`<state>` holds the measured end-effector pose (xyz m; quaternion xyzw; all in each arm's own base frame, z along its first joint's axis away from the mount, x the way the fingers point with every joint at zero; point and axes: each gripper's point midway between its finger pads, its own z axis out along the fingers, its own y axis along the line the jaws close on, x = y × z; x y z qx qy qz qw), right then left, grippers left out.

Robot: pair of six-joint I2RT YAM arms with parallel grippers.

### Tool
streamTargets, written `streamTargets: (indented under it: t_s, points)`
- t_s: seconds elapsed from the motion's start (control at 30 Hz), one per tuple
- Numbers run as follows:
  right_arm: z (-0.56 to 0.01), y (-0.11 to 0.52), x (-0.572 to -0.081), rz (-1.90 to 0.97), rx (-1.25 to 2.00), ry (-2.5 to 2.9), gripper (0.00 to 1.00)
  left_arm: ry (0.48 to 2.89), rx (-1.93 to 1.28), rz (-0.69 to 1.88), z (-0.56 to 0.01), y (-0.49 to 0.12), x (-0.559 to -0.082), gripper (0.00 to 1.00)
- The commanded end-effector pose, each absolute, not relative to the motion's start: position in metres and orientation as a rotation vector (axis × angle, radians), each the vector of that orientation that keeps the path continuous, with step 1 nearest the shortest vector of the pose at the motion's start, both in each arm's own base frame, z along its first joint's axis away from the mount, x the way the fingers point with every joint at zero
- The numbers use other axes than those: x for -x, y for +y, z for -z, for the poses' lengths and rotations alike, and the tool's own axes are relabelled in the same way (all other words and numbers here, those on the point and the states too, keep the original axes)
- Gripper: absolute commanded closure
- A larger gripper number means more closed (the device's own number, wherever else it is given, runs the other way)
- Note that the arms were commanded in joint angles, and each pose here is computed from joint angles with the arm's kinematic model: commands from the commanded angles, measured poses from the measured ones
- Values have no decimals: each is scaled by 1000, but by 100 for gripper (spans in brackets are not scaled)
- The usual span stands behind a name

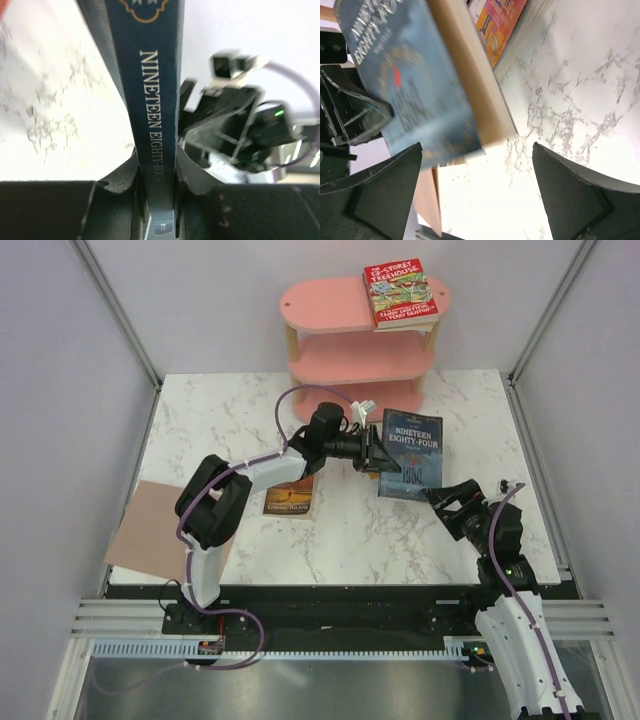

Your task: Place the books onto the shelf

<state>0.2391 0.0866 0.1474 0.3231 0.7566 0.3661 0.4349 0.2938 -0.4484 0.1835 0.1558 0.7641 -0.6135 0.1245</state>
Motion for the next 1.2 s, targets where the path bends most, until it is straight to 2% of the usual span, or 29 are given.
streamTargets:
  t_s: [0.0, 0.23, 0.57, 0.93, 1.17]
  points:
    - [-160, 96, -244, -1067, -879, 1779, 2, 1897, -435, 2004, -264, -451, -308, 98]
    - [-186, 99, -258, -1145, -790, 1642, 2, 1805, -401, 2170, -275, -464, -304, 98]
    - [-226, 113, -255, -1258, -649, 1574, 2, 1741, -267, 2202, -268, -462, -320, 98]
    - [-219, 111, -240, -1317, -698, 1518, 2, 1667, -185, 2249, -284, -463, -336, 98]
    - [-209, 109, -248, -1305, -731, 1520, 2, 1674, -214, 2269, -285, -468, -328, 98]
